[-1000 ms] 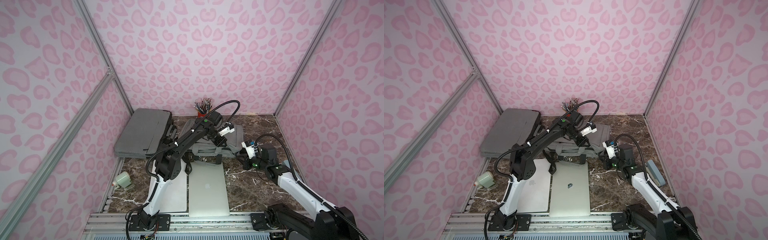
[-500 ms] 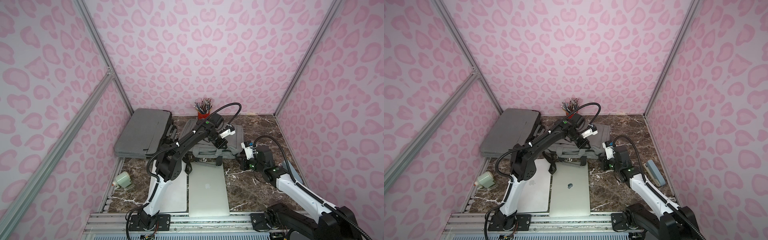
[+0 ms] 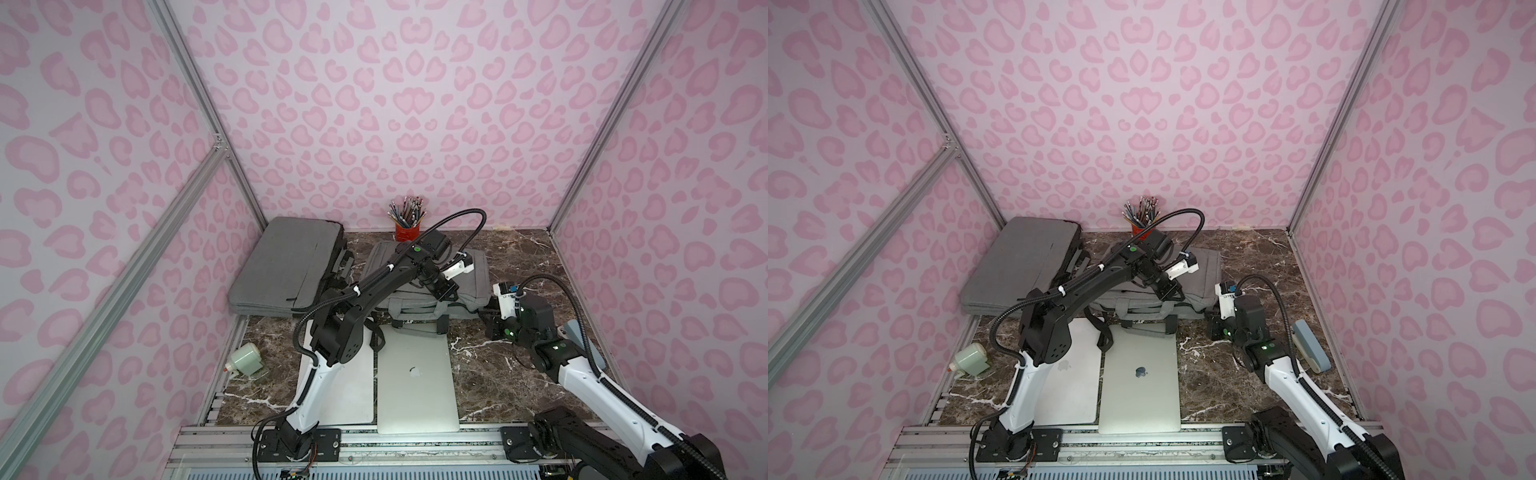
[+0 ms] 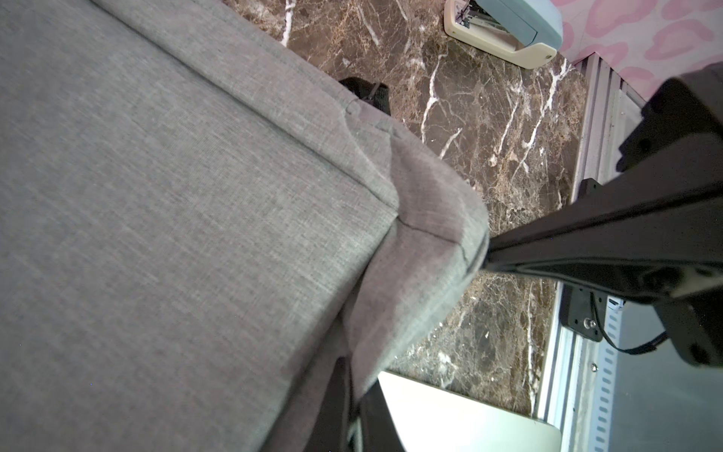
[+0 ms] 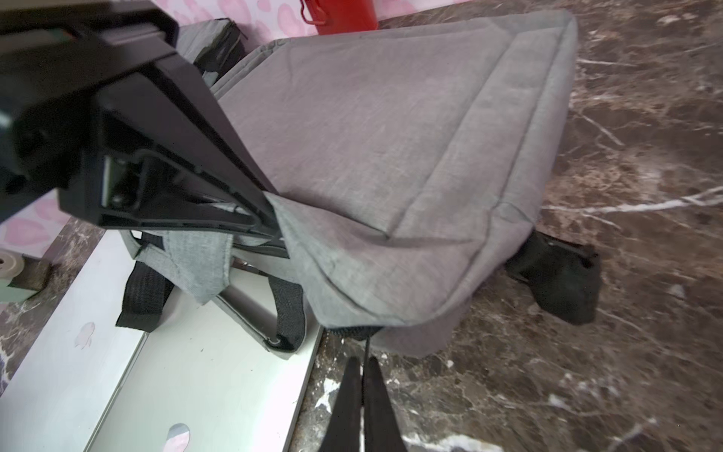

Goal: Open the zippered laptop bag and take out the laptop
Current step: Unzip the zipper on the zippered laptop bag.

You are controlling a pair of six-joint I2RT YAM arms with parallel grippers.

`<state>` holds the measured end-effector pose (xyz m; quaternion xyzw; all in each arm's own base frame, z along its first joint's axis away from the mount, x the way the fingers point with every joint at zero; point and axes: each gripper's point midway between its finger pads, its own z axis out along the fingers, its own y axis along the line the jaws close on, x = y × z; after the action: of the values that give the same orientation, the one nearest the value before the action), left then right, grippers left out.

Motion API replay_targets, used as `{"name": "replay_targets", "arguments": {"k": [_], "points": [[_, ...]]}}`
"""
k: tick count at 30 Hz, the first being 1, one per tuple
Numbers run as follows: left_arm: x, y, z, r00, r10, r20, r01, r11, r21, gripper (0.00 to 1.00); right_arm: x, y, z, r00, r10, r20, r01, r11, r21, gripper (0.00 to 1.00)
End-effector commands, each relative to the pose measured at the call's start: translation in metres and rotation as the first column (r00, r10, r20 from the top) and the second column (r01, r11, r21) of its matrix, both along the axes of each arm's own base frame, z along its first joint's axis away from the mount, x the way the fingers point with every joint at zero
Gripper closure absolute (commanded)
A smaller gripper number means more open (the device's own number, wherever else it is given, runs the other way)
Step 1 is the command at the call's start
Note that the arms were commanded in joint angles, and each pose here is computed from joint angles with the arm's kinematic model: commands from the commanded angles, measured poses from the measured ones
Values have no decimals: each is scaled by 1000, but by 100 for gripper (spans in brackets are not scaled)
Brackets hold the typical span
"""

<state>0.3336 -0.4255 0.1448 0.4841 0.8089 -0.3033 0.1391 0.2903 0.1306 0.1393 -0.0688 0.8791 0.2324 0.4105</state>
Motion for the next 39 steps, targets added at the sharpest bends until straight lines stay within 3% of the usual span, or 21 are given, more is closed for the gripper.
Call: {"name": "replay_targets", "arguments": {"k": [1, 6, 9, 12, 15, 19, 23, 29, 33, 36, 39], "points": [[-4, -9, 9, 999, 1, -34, -2, 999, -48, 98, -4, 14, 6, 997, 72, 5, -72, 997, 35, 100], [1, -9, 7, 1000, 17, -26, -18, 999, -32, 98, -8, 31, 9, 993, 121, -7, -121, 991, 57, 100], [20, 3, 3, 995, 103, 4, -103, 994, 27, 98, -9, 26, 1, 994, 98, -42, -98, 995, -10, 100], [38, 14, 7, 982, 189, -22, -189, 982, 10, 98, -8, 16, 6, 999, 45, -7, -45, 998, -33, 100], [33, 10, 13, 986, 164, -37, -165, 986, -27, 98, -12, 20, 6, 998, 56, 31, -55, 998, -6, 100], [22, 4, 16, 992, 107, -72, -112, 992, -62, 98, -12, 20, -4, 998, 62, -5, -62, 998, -19, 98], [17, 3, 16, 995, 77, -66, -81, 995, -62, 98, -3, 15, 14, 998, 36, 45, -37, 999, 28, 93], [18, 4, 15, 996, 73, -54, -76, 996, -55, 98, -1, 15, 35, 994, 73, 86, -81, 993, 85, 69], [17, 5, 13, 997, 64, -51, -67, 997, -49, 98, 8, -5, 42, 997, -20, 73, 9, 988, 155, 57], [19, 6, 14, 997, 64, -39, -65, 997, -45, 98, 18, -15, 44, 995, -98, 31, 88, 967, 238, 36], [19, 8, 13, 997, 65, -28, -66, 997, -34, 98, 25, -20, 45, 988, -155, -9, 151, 945, 292, 31]]}}
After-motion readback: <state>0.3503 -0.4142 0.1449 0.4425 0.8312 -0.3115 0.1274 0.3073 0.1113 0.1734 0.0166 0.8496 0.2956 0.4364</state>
